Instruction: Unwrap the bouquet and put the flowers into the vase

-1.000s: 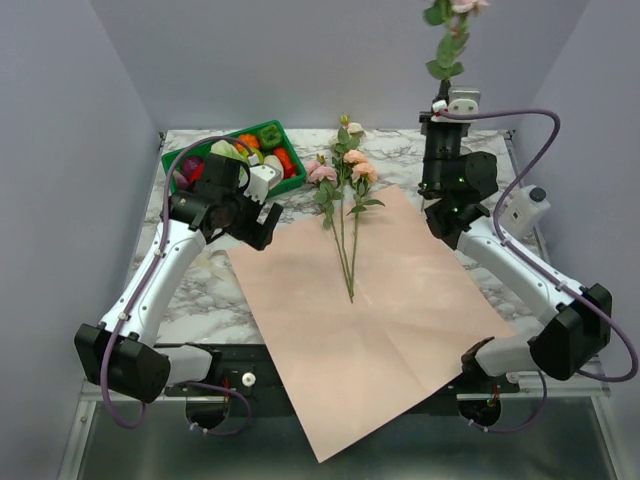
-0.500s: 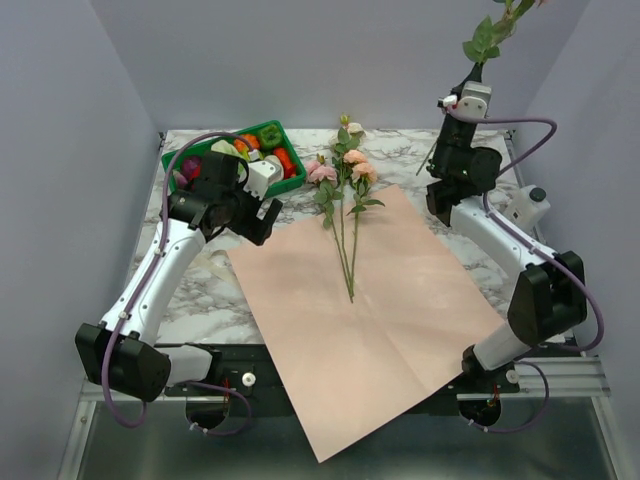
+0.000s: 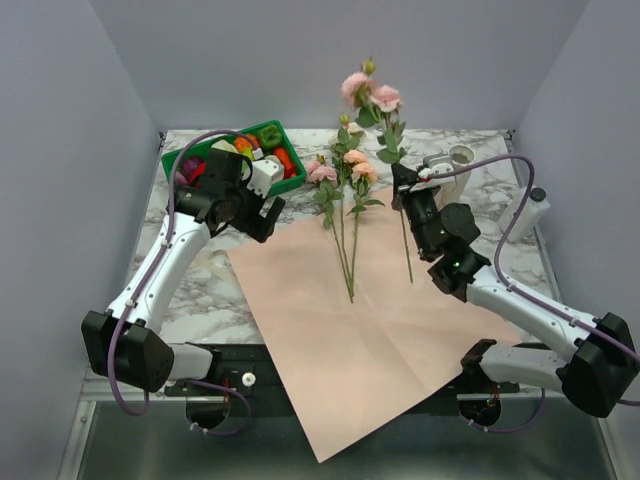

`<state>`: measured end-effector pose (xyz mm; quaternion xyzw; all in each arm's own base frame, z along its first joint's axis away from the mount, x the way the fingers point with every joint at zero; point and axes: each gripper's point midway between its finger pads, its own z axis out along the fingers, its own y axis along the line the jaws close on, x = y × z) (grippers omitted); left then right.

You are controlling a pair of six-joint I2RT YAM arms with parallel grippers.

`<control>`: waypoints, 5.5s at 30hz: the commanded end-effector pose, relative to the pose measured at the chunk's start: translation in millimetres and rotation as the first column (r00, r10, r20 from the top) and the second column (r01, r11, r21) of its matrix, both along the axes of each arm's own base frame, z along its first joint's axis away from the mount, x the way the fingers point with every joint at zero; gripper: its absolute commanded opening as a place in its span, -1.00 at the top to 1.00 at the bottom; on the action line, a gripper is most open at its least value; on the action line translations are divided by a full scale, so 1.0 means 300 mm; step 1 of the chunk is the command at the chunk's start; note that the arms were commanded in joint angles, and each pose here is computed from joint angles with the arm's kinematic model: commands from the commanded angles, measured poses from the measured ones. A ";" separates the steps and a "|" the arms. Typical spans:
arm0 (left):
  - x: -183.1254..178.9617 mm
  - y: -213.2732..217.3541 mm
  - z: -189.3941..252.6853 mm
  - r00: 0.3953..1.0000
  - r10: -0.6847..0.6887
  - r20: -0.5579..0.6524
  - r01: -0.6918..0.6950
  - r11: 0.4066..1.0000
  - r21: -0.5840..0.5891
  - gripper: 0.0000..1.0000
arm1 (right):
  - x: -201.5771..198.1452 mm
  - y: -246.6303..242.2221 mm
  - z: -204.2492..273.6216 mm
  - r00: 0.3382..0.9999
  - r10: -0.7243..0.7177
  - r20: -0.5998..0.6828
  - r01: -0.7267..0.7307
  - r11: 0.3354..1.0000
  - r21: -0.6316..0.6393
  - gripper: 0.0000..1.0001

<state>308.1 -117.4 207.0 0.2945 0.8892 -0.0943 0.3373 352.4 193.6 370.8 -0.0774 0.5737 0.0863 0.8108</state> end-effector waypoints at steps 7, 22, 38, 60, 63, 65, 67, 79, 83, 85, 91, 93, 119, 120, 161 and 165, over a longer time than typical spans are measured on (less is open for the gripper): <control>-0.017 -0.003 0.044 0.999 0.010 0.046 -0.008 0.999 -0.043 -0.97 | -0.094 0.013 -0.576 0.775 0.008 -0.632 -0.043 0.998 -0.039 0.99; -0.055 0.013 0.047 0.998 0.007 0.067 -0.004 0.999 -0.040 -0.97 | -0.203 0.031 -0.940 0.420 -0.096 -0.903 -0.096 0.984 -0.149 -0.14; -0.059 0.014 0.069 0.997 -0.008 0.080 0.010 0.999 -0.034 -0.97 | -0.124 -0.003 -1.062 0.319 -0.246 -0.915 0.003 0.966 -0.258 -0.32; -0.063 0.019 0.091 0.997 -0.017 0.079 0.019 1.000 -0.020 -0.98 | -0.039 0.025 -0.954 0.425 -0.145 -0.894 0.119 0.987 -0.103 0.94; -0.059 0.018 0.100 0.997 -0.016 0.082 0.018 1.000 -0.022 -0.98 | -0.004 0.006 -0.745 0.558 -0.115 -0.822 0.145 0.989 -0.040 0.99; -0.056 0.015 0.107 0.996 -0.017 0.086 0.019 0.999 -0.027 -0.97 | 0.012 -0.015 -0.615 0.638 -0.118 -0.761 0.153 0.988 -0.025 0.99; -0.055 0.011 0.109 0.996 -0.018 0.084 0.021 0.999 -0.033 -0.97 | 0.030 -0.038 -0.411 0.741 -0.106 -0.663 0.156 0.988 0.016 0.99; -0.048 0.011 0.131 0.995 -0.007 0.102 0.011 0.999 -0.040 -0.98 | 0.176 -0.482 0.526 0.868 -0.493 0.062 0.480 0.865 0.149 0.99; -0.045 0.012 0.127 0.995 -0.005 0.101 0.009 0.999 -0.038 -0.97 | 0.188 -0.576 0.627 0.753 -0.610 0.246 0.578 0.792 0.196 0.99; -0.049 0.013 0.124 0.995 -0.011 0.102 0.014 0.999 -0.034 -0.98 | 0.196 -0.588 0.660 0.703 -0.643 0.304 0.609 0.765 0.211 0.99; -0.044 0.024 0.094 0.995 -0.017 0.097 0.018 1.000 -0.006 -0.97 | 0.226 -0.649 0.691 0.644 -0.700 0.307 0.652 0.713 0.258 0.99; -0.042 0.024 0.088 0.995 -0.018 0.096 0.019 1.000 -0.006 -0.97 | 0.238 -0.664 0.677 0.638 -0.710 0.298 0.663 0.703 0.256 0.99; -0.046 0.024 0.113 0.993 -0.009 0.117 0.011 1.000 -0.018 -0.98 | 0.266 -0.543 0.174 0.837 -0.533 -0.124 0.544 0.836 0.075 -0.85; -0.048 0.024 0.117 0.993 -0.005 0.117 0.008 1.000 -0.021 -0.98 | 0.252 -0.522 0.166 0.854 -0.502 -0.137 0.514 0.855 0.070 -0.89; -0.119 0.059 0.085 0.988 -0.037 0.148 0.035 0.999 0.017 -0.98 | 0.426 0.217 -0.997 0.328 -0.154 -0.932 -0.079 0.979 -0.189 -0.82; -0.121 0.063 0.116 0.980 -0.036 0.197 0.034 0.999 0.010 -0.97 | 0.424 0.186 -1.076 0.297 -0.208 -0.932 -0.078 0.968 -0.240 -0.61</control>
